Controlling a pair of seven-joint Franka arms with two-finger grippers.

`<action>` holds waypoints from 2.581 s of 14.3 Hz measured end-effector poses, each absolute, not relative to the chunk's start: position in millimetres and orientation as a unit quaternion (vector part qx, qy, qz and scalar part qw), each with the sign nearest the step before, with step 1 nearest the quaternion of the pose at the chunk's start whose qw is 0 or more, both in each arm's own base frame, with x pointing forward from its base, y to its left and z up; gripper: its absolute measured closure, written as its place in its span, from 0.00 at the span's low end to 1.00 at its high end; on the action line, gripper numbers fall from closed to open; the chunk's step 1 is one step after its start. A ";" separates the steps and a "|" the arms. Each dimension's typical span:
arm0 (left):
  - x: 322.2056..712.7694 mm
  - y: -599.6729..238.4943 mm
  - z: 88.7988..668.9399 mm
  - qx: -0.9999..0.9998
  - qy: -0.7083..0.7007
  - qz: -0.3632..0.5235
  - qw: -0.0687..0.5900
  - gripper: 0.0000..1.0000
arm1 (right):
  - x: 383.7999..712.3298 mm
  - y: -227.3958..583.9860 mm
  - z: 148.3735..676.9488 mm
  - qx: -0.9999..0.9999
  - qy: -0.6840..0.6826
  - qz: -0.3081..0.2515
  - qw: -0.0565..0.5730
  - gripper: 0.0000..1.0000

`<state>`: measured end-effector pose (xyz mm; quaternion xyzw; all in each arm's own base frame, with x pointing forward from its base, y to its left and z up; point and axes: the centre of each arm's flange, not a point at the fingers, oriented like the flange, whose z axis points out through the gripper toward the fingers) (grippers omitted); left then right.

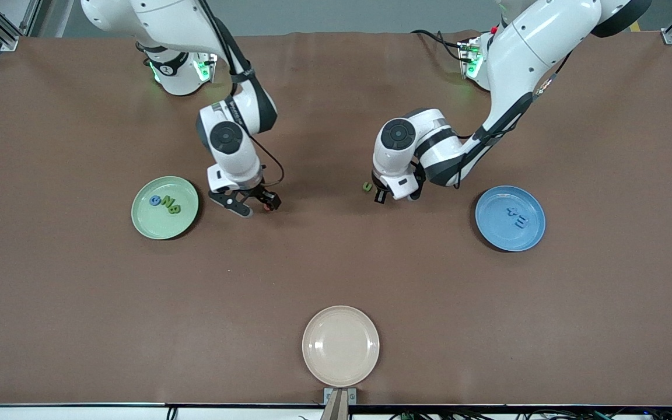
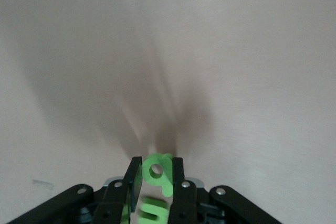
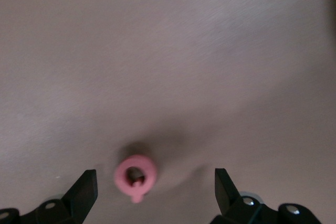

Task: Sort upper and lower case letters into plates
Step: 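Place the q in the blue plate while the right gripper places Q in green plate, then move the left gripper to the green n and grasp it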

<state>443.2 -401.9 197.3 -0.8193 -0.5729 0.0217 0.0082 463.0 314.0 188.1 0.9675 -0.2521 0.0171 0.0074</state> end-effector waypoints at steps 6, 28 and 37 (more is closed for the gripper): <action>516.0 -344.5 290.3 -0.899 -0.437 0.005 -0.010 0.73 | 467.4 327.7 172.6 0.967 -0.253 0.033 0.007 0.29; 515.8 -79.8 209.0 -0.998 0.007 0.027 0.057 0.73 | 549.9 94.2 249.6 0.992 -0.123 -0.037 -0.003 0.64; 513.4 -83.2 192.7 -0.998 0.017 0.025 0.049 0.57 | 525.1 -15.3 215.5 0.997 -0.070 -0.024 -0.001 0.64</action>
